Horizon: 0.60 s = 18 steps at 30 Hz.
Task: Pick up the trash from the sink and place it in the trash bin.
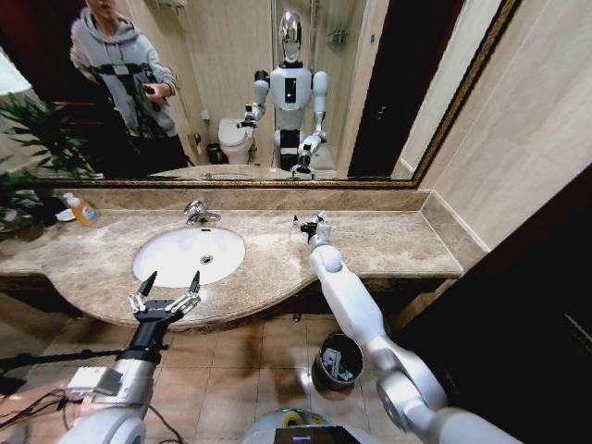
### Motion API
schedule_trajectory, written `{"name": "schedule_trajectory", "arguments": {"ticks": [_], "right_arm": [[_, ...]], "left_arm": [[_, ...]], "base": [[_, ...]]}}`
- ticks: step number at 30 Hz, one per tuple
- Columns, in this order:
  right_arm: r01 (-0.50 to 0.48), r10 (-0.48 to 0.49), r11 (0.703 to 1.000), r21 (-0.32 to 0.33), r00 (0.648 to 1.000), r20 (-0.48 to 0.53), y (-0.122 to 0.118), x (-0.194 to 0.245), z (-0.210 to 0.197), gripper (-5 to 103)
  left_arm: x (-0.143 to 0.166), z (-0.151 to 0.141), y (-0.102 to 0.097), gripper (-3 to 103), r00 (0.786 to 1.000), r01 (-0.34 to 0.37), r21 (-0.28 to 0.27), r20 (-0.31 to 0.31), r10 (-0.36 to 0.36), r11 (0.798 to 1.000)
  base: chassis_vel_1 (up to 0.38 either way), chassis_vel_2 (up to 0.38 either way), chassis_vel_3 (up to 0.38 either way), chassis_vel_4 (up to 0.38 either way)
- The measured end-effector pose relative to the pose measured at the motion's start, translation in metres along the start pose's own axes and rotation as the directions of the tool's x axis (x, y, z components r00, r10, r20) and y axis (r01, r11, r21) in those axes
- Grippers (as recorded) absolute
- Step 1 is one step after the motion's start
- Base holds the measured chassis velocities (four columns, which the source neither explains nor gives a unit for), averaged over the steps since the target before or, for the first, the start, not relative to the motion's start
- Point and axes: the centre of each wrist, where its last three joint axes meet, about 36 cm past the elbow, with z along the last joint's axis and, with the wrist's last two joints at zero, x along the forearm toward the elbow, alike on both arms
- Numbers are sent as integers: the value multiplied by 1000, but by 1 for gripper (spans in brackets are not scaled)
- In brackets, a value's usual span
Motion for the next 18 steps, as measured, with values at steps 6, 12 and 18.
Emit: {"name": "schedule_trajectory", "arguments": {"ticks": [6, 12, 18], "right_arm": [[-77, 78, 997, 32, 996, -34, -22, -10, 17, 99], [-106, 108, 994, 37, 993, -56, -33, -12, 26, 99], [-92, 94, 995, 41, 994, -50, -32, -16, 25, 84]], "left_arm": [[0, 0, 0, 100, 1000, 0, 0, 0, 0, 1000], [0, 0, 0, 100, 1000, 0, 0, 0, 0, 1000], [0, 0, 0, 100, 1000, 0, 0, 0, 0, 1000]], "base": [[0, 0, 0, 0], [0, 0, 0, 0], [0, 0, 0, 0]]}}
